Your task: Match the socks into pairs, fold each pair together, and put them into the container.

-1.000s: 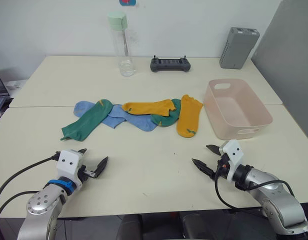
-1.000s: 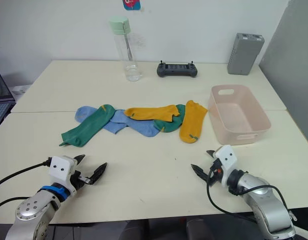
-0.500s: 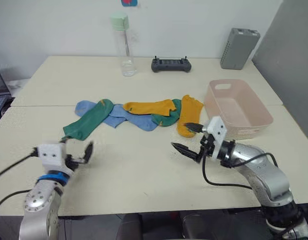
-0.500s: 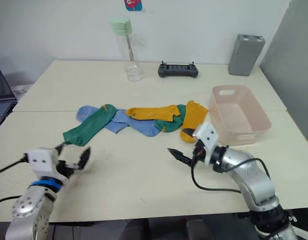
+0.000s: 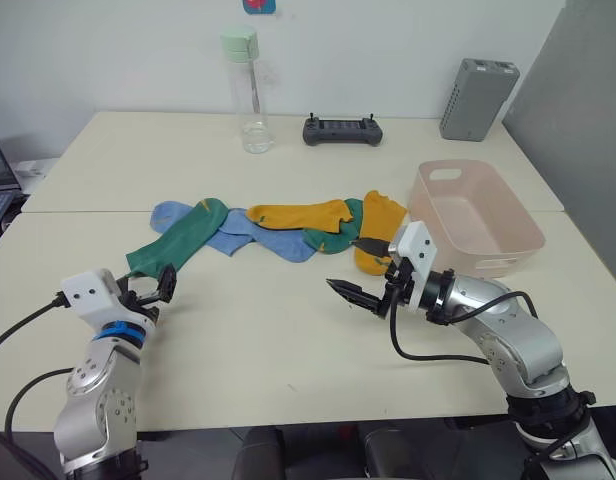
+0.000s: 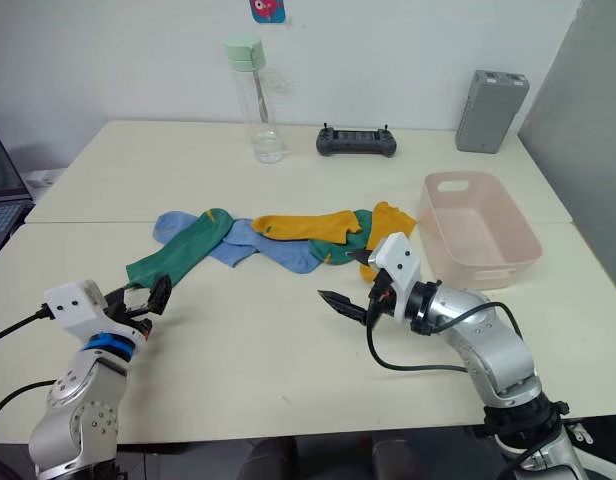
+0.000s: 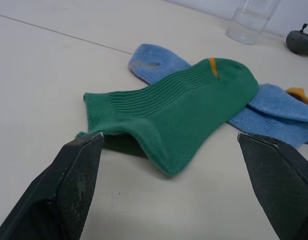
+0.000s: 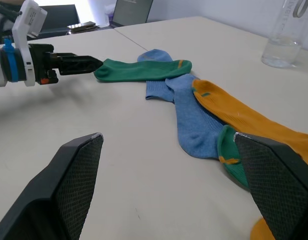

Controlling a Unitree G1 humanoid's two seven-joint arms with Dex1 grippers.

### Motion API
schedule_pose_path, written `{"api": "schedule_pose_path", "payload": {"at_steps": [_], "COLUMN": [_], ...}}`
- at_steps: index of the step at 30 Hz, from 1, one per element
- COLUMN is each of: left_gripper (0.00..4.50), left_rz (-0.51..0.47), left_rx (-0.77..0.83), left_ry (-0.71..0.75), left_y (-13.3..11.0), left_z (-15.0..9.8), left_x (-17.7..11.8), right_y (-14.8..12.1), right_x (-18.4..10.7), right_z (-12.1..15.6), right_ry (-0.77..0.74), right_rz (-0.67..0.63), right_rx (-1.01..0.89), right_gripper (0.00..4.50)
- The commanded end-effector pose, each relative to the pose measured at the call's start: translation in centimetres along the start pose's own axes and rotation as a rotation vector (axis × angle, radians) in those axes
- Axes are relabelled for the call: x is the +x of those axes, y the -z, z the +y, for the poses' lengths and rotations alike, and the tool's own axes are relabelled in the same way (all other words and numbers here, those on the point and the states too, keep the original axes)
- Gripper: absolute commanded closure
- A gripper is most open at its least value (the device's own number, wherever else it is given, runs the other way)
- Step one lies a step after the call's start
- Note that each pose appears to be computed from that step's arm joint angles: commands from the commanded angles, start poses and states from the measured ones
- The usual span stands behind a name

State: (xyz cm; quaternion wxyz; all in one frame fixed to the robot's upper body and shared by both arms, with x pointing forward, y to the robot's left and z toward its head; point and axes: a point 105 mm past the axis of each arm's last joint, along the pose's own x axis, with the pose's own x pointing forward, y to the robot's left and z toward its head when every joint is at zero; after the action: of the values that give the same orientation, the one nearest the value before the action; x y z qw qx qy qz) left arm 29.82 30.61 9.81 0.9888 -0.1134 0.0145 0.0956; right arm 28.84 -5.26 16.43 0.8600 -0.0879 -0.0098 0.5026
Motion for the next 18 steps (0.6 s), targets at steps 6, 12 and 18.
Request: {"api": "schedule_pose_path", "payload": {"at_steps": [6, 12, 18], "left_gripper": [0.0, 0.0, 1.21], "left_rz": [0.016, -0.032, -0.072], "left_rx": [-0.065, -0.08, -0.082], "left_ry": [-0.025, -0.03, -0.029], "left_y": [-0.5, -1.8, -3.0], "left_z": [0.9, 1.1, 1.7], "left_x": [1.5, 2.6, 2.9], "right_y": [-1.4, -1.3, -1.2], "right_x": [-0.4, -0.5, -0.6], "right_z": [-0.3, -0.1, -0.1], "right_ry": [0.033, 0.04, 0.044], "right_rz": [-0.031, -0.029, -0.022], "right_rx": [-0.049, -0.048, -0.049], "right_gripper": [0.02, 0.02, 0.0]}}
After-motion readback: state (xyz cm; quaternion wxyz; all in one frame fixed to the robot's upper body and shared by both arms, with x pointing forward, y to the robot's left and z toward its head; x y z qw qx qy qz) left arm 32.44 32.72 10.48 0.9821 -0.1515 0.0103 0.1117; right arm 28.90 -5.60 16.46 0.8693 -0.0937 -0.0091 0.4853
